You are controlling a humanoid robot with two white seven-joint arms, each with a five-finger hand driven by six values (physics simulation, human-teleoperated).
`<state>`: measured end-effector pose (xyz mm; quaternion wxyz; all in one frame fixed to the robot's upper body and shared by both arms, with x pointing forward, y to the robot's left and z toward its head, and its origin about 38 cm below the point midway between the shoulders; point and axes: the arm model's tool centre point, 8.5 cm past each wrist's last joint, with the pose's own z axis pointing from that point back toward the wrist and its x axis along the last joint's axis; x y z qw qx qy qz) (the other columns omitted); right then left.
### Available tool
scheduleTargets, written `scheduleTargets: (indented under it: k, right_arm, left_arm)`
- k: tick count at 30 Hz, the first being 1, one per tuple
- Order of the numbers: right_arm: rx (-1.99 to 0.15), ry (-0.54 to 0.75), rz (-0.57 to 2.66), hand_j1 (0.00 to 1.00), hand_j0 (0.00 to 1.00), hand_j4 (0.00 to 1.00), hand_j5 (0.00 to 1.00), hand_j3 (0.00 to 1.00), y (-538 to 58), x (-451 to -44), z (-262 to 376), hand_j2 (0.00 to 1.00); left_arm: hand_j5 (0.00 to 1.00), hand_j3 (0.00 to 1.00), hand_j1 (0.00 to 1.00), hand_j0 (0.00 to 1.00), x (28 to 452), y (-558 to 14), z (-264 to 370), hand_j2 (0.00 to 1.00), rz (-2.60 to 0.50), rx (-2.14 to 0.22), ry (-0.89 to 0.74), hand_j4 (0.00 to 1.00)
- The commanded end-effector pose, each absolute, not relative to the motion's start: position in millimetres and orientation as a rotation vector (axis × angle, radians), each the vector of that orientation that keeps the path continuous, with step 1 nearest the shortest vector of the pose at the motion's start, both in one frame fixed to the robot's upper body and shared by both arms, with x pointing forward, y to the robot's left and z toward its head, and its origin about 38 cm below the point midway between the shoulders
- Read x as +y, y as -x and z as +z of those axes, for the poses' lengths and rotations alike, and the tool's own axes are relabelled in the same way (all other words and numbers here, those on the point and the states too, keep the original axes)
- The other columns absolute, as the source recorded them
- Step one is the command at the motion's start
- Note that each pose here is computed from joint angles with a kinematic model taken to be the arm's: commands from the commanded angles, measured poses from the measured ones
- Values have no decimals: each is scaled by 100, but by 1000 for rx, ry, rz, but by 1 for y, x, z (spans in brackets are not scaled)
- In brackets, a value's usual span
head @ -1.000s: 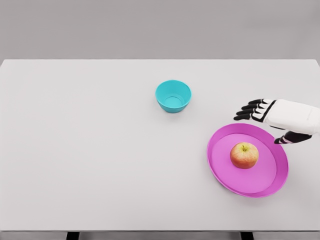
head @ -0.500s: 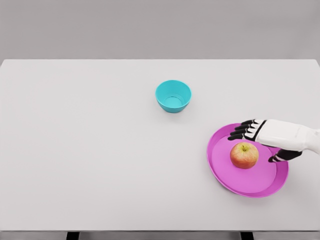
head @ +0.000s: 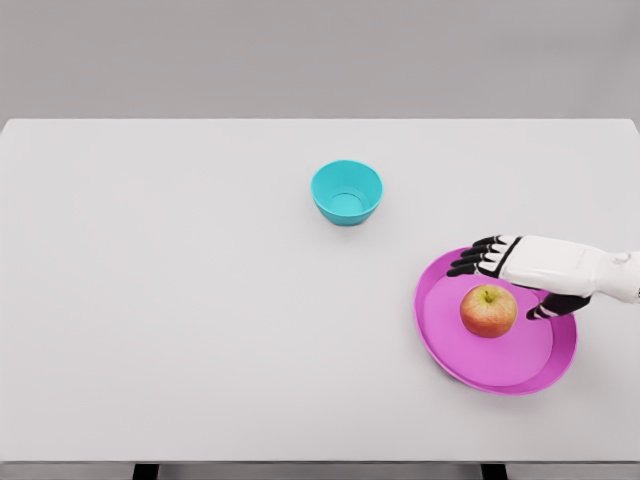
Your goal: Put the apple from the pink plate into the blue bowl with your right arm
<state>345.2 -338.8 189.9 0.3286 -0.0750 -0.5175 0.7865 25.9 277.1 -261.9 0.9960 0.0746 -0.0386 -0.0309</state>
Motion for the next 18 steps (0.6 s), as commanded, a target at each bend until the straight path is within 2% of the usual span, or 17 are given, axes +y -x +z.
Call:
scheduleTargets:
  k: [1, 18]
  right_arm:
    - [-1342, 161, 2046, 100, 100, 100, 100, 100, -344, -337, 179, 100]
    - [-1312, 128, 2059, 100, 100, 100, 100, 100, -344, -331, 163, 100]
  left_arm:
    - [100, 100, 100, 100, 277, -26, -262, 100, -61, -77, -149, 100]
    - [100, 100, 100, 100, 277, -26, -262, 100, -61, -77, -149, 100]
